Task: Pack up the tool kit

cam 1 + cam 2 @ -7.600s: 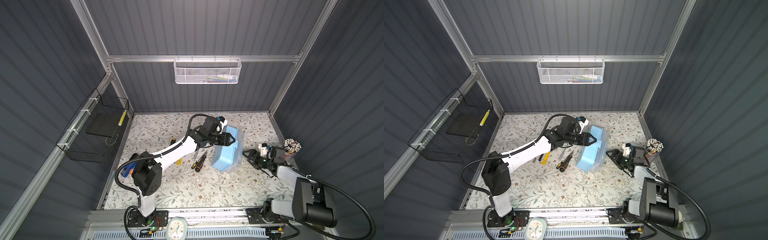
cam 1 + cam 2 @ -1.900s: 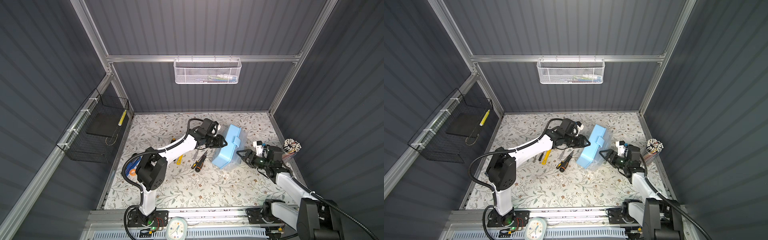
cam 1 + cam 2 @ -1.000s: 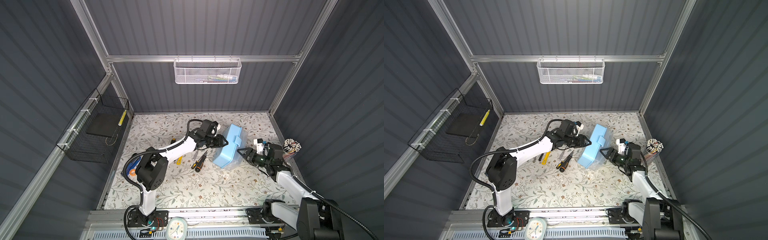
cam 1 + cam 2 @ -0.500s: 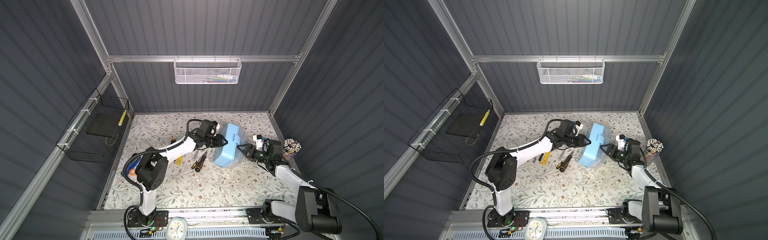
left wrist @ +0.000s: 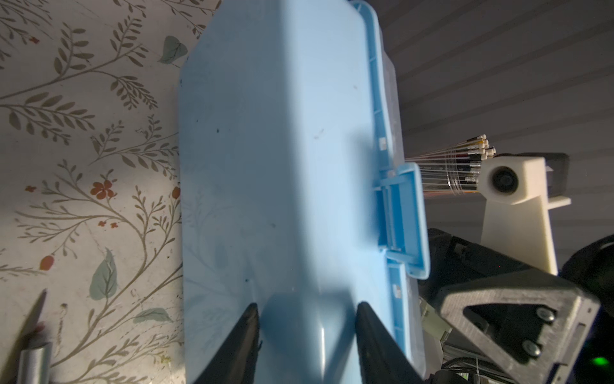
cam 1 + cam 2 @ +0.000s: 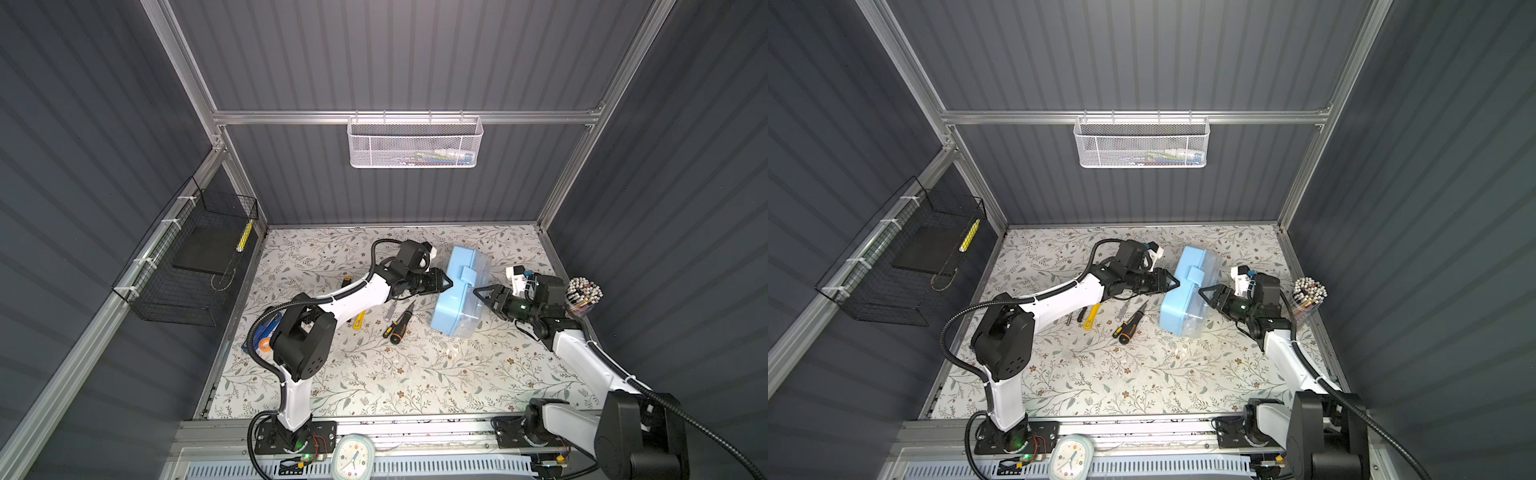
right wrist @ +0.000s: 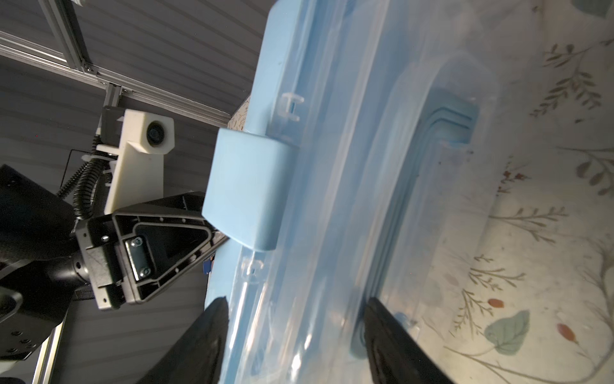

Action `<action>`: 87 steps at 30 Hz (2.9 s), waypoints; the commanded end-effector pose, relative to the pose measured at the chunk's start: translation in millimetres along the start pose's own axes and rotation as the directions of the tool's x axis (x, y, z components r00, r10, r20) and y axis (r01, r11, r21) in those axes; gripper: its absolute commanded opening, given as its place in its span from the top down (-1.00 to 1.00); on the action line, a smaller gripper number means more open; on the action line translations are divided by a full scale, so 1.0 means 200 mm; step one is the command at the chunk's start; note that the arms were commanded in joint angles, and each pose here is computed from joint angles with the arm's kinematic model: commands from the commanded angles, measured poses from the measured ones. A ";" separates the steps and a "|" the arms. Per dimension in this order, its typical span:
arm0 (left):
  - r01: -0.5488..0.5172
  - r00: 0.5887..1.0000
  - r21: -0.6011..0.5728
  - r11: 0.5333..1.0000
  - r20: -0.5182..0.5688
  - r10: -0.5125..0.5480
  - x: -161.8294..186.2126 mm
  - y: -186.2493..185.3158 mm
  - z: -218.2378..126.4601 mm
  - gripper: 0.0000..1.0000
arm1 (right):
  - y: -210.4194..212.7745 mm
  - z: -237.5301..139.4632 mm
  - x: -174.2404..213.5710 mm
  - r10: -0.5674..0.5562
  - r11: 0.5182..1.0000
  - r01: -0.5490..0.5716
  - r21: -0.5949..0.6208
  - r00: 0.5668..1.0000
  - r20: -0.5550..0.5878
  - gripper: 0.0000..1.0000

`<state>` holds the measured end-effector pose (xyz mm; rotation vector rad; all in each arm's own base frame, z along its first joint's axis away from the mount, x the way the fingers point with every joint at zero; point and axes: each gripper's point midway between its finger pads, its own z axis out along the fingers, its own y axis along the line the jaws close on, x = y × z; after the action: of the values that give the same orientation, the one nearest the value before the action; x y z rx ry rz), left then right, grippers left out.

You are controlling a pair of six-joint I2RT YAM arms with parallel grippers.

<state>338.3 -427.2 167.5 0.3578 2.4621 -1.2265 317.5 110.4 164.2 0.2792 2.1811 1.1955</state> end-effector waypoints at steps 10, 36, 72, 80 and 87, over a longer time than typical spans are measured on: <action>0.063 0.987 -0.014 0.998 -0.146 -0.064 0.26 0.10 0.14 0.05 | 0.22 0.03 -0.10 -0.072 0.992 0.069 -0.110 0.997 -0.024 -0.31; 0.060 0.990 -0.124 0.991 -0.121 -0.075 0.34 0.27 -0.01 0.03 | 0.11 -0.02 -0.15 -0.161 0.978 0.160 0.131 0.987 0.002 -0.71; 0.002 0.995 0.121 0.993 -0.099 0.011 0.18 -0.03 0.08 0.02 | -0.15 -0.11 0.01 -0.081 0.982 0.075 0.171 0.996 0.028 -0.82; -0.002 0.998 0.137 0.991 -0.060 0.011 0.11 -0.03 0.00 -0.01 | -0.13 -0.26 -0.07 -0.158 0.915 0.126 0.382 0.986 0.056 -0.70; 0.003 0.999 0.120 0.993 -0.034 0.001 0.10 0.00 -0.07 -0.02 | 0.13 -0.11 -0.06 -0.217 0.937 0.220 0.273 0.975 -0.040 -0.72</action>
<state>320.4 -419.9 149.8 0.4109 2.4610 -1.3641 313.3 90.0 198.0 0.1747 2.2839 0.7452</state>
